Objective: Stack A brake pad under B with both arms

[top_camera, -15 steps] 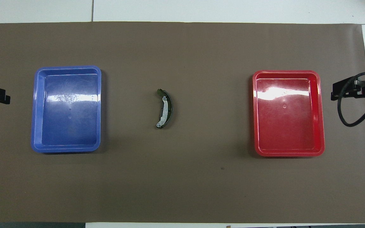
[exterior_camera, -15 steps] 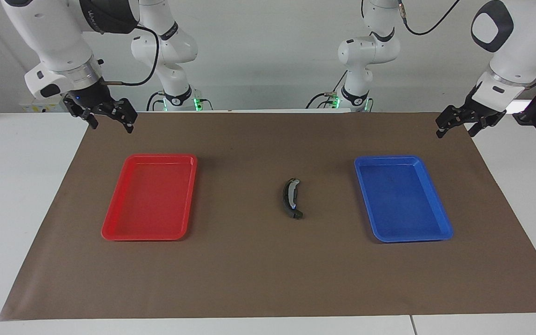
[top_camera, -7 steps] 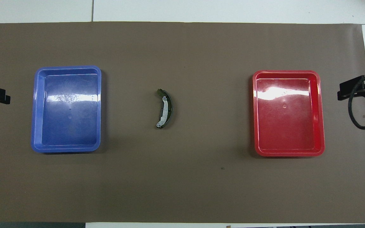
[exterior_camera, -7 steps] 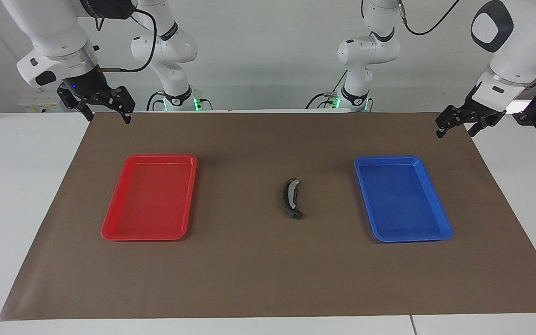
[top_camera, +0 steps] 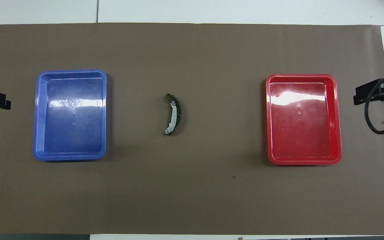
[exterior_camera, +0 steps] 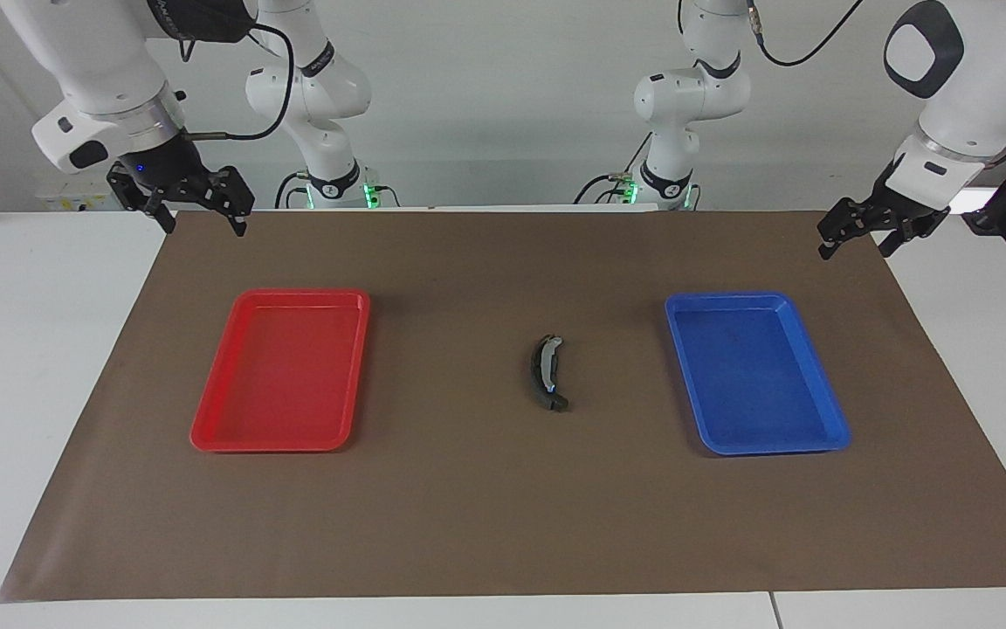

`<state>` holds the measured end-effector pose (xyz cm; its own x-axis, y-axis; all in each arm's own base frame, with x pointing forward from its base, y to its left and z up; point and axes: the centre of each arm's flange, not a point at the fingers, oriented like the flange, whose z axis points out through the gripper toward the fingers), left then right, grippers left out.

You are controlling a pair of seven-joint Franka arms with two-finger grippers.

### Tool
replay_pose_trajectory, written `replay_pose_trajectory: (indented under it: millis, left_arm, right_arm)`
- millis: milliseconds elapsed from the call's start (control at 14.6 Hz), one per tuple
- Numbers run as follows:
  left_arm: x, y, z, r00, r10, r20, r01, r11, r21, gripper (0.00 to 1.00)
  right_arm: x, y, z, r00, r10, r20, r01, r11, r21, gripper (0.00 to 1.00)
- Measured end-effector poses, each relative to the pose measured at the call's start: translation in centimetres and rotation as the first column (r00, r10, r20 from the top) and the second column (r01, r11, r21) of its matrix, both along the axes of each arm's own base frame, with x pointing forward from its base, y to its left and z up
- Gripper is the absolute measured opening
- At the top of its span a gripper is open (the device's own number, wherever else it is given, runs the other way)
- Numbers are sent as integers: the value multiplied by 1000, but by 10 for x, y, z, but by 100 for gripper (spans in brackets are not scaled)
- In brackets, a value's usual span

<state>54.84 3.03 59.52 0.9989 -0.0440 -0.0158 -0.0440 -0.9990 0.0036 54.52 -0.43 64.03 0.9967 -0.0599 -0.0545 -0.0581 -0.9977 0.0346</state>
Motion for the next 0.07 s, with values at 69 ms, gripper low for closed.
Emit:
replay_pose_trajectory:
  millis: [69]
  left_arm:
    - [0, 0, 0, 1000, 0, 0, 0, 1000, 0, 100]
  right_arm:
    - [0, 0, 0, 1000, 1, 0, -1, 1000, 0, 100]
